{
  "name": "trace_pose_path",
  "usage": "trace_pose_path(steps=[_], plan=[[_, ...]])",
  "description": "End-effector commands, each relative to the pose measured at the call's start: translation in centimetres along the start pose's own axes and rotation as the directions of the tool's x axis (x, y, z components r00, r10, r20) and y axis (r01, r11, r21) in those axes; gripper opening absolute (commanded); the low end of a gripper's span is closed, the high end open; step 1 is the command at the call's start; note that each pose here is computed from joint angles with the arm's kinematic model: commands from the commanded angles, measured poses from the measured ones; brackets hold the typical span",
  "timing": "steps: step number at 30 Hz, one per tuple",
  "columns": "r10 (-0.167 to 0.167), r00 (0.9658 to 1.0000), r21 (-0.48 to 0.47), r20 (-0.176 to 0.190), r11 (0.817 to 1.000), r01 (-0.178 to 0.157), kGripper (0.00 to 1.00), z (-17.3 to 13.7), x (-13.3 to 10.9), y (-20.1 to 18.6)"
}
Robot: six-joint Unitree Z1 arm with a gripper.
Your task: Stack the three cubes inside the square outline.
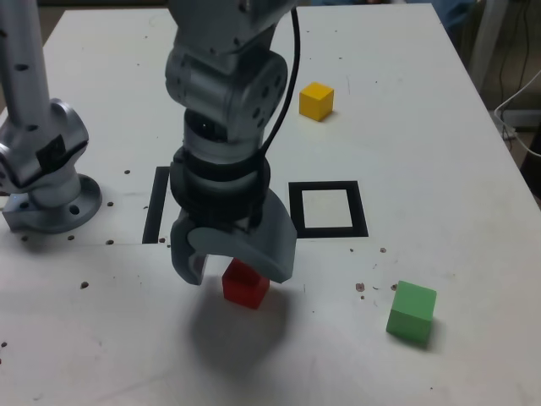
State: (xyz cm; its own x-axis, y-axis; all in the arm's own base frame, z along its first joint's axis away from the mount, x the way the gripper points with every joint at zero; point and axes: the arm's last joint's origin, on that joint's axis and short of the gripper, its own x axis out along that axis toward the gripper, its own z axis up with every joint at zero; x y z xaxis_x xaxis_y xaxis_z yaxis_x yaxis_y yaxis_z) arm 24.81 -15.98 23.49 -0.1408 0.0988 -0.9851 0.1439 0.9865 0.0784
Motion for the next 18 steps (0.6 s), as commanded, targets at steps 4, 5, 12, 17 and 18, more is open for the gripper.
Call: trace_pose_path(steps=[4,5,12,17,18], plan=[[0.005,0.9999,0.045,-0.013,0.999,-0.004,0.86,0.5,0.6,0.1],[0.004,0.9999,0.052,-0.015,0.999,-0.004,0.86,0.6,0.7,0.1],[0.018,0.9993,0.072,-0.031,0.997,-0.016,0.77,1.4,1.4,0.3],[0.023,0.9989,0.075,-0.041,0.997,-0.020,0.67,1.9,1.7,0.5],[0.023,0.9989,0.076,-0.041,0.997,-0.020,0.65,2.0,1.7,0.5]])
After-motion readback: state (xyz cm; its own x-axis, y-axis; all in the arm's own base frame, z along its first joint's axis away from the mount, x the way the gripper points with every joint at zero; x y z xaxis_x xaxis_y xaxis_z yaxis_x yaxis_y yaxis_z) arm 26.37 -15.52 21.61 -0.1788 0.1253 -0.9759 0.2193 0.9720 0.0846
